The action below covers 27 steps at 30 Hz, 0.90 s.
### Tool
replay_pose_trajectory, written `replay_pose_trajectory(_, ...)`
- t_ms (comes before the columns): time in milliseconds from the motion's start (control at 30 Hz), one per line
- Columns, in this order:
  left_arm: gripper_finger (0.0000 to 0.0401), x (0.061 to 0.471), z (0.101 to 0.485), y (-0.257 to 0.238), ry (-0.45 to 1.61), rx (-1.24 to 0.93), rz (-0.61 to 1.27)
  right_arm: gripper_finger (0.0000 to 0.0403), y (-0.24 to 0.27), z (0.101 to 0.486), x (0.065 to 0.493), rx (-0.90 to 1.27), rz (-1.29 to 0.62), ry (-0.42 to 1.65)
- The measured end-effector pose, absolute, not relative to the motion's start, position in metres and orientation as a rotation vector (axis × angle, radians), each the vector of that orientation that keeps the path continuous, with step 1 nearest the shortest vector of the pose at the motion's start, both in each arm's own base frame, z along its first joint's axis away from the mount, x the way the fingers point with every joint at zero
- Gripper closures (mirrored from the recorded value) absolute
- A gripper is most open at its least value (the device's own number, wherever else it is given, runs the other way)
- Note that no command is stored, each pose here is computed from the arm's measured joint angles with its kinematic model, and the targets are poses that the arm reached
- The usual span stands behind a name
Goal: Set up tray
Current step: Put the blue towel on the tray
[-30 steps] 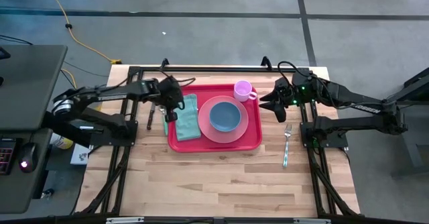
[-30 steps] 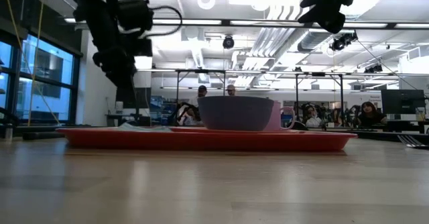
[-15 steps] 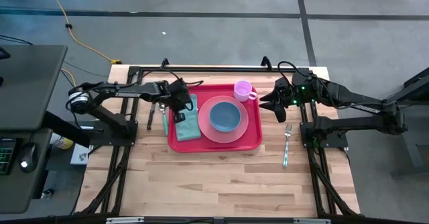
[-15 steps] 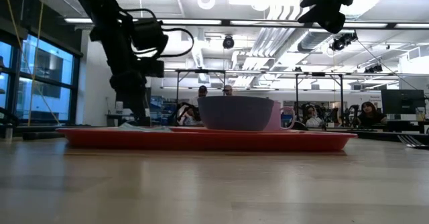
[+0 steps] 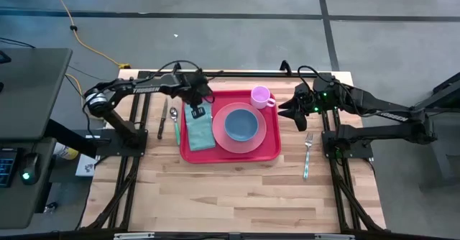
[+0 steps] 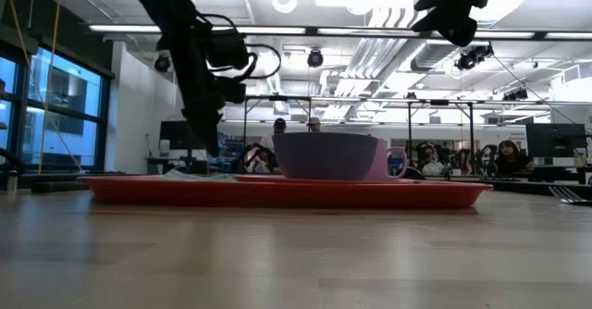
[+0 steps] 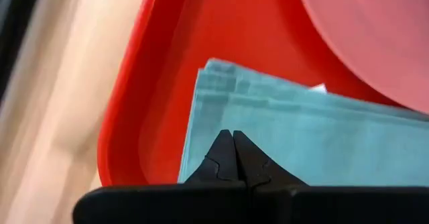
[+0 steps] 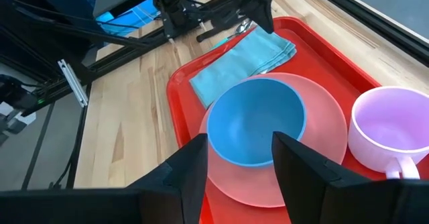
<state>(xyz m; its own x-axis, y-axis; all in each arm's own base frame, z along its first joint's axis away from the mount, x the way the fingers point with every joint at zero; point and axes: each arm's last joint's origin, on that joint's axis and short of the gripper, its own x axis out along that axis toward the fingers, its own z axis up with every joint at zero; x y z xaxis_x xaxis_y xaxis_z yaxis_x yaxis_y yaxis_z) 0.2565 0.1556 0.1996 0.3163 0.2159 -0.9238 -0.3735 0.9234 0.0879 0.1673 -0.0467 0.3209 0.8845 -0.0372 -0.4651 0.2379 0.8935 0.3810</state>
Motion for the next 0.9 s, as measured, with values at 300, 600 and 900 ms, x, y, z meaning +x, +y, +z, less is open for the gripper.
replay_pose_trajectory(300, 0.0393, 0.266, 0.215, 0.162, 1.234, -0.315, 0.351, 0.0256, -0.047, 0.321, 0.167, 0.444, -0.148, 0.47)
replay_pose_trajectory(600, 0.0393, 0.268, 0.198, 0.165, 1.322, -0.378, 0.388, 0.026, -0.047, 0.321, 0.167, 0.442, -0.15, 0.467)
replay_pose_trajectory(900, 0.0393, 0.277, 0.181, 0.165, 1.355, -0.369, 0.393, 0.0261, -0.046, 0.321, 0.167, 0.448, -0.131, 0.471)
